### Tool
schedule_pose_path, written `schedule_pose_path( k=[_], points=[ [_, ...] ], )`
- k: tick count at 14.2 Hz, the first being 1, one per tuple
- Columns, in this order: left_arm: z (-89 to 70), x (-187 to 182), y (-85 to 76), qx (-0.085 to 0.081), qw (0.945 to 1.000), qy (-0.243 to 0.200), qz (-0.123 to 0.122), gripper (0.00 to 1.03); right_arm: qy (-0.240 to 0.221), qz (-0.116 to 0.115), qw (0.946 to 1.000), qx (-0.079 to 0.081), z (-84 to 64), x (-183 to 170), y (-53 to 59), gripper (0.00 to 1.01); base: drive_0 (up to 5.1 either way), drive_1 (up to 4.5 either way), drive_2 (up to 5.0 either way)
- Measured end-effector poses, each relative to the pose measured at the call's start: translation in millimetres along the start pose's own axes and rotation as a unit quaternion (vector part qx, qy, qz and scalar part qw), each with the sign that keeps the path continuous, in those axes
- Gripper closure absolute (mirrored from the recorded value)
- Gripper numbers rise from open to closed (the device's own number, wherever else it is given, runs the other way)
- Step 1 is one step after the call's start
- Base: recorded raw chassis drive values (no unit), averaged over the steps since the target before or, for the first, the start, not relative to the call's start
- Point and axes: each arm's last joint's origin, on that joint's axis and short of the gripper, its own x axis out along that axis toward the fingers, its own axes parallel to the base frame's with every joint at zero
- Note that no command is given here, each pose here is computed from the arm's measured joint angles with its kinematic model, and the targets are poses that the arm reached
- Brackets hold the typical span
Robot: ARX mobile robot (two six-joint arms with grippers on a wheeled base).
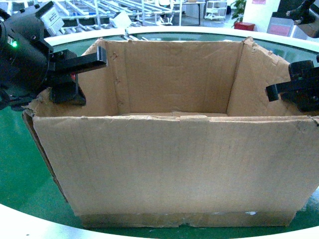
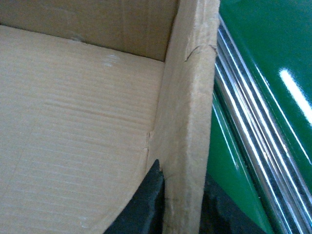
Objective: Sort boxes to right shelf from conveyor
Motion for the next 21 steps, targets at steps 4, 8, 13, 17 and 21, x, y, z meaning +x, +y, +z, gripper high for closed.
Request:
schedule_pose_path(
  k=[4, 8, 13, 17, 21],
  points=[
    [-4.4, -4.2, -5.2, 0.008, 0.9998, -0.014, 0.011, 0.99, -0.015, 0.009, 0.9998, 0.01, -0.3, -1.2, 1.5, 0.96, 0.0, 0.0, 0.0],
    [12.9, -27.8, -12.5, 0.015, 0.9971, -0.074, -0.002, 0.99, -0.077, 0.003, 0.9967, 0.024, 21.8, -24.5, -14.4, 0.96, 0.0, 0.0, 0.0],
    [55.8, -108.0, -33.8, 0.055, 0.9668, -0.247, -0.038, 1.0, -0.241, -0.01, 0.9701, 0.031, 79.5, -101.3, -35.5, 0.96, 0.0, 0.0, 0.0],
    [27.4, -112.2, -34.9, 0.058, 0.963, -0.261, -0.031, 1.0, -0.263, -0.015, 0.9643, 0.021, 53.5, -120.6, -32.6, 0.96, 0.0, 0.0, 0.0],
    [27.7, -113.0, -35.0, 0.059, 0.9625, -0.263, -0.031, 1.0, -0.264, -0.015, 0.9641, 0.02, 53.7, -120.8, -32.6, 0.96, 0.0, -3.08, 3.1]
  ],
)
